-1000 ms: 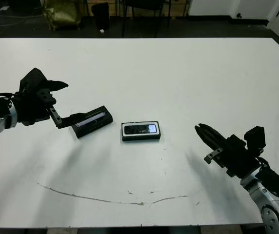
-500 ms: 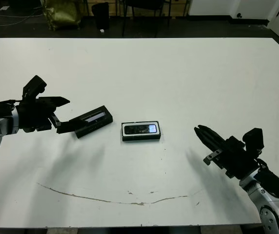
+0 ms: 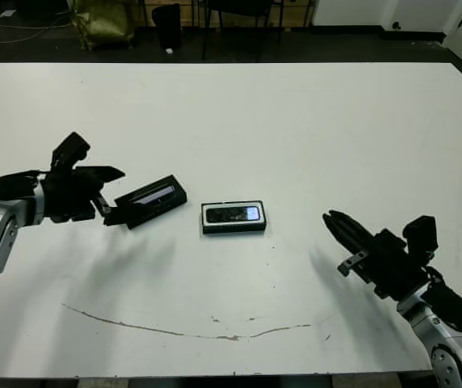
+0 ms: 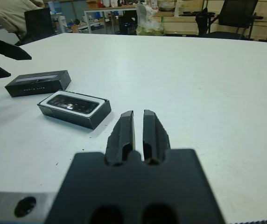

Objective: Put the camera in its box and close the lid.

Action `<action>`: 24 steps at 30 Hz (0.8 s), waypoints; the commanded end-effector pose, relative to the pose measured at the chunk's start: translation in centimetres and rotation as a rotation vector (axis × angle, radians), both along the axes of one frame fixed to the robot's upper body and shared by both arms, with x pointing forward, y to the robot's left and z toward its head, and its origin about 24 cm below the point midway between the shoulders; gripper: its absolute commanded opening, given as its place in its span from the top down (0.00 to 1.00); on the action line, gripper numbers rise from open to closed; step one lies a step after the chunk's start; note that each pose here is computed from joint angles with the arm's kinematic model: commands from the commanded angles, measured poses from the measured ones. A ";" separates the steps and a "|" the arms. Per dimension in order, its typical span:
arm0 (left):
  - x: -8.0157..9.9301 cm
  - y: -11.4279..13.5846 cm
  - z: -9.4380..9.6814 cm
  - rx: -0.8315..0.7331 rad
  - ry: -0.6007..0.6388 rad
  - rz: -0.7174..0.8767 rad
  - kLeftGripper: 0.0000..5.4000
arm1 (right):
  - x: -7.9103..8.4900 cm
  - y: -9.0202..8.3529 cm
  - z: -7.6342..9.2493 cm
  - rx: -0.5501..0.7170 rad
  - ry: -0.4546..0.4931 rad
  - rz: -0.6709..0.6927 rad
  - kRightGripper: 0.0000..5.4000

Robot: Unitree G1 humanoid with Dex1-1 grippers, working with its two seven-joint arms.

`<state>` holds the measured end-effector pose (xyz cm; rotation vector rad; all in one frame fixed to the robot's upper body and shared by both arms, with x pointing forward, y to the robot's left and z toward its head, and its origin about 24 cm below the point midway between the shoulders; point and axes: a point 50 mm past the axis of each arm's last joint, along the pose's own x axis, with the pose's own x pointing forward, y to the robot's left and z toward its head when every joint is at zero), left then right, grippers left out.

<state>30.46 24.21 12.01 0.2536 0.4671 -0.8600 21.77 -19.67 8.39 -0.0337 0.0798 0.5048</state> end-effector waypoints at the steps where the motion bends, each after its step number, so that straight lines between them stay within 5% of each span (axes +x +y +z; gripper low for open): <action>1: -0.1 0.0 -0.8 0.035 0.014 -0.002 0.00 | -0.1 -0.3 -0.2 -0.013 0.028 -0.011 1.00; 24: 0.3 -0.1 -2.5 0.052 0.043 -0.049 0.00 | -0.6 -0.8 0.1 -0.022 0.055 -0.020 1.00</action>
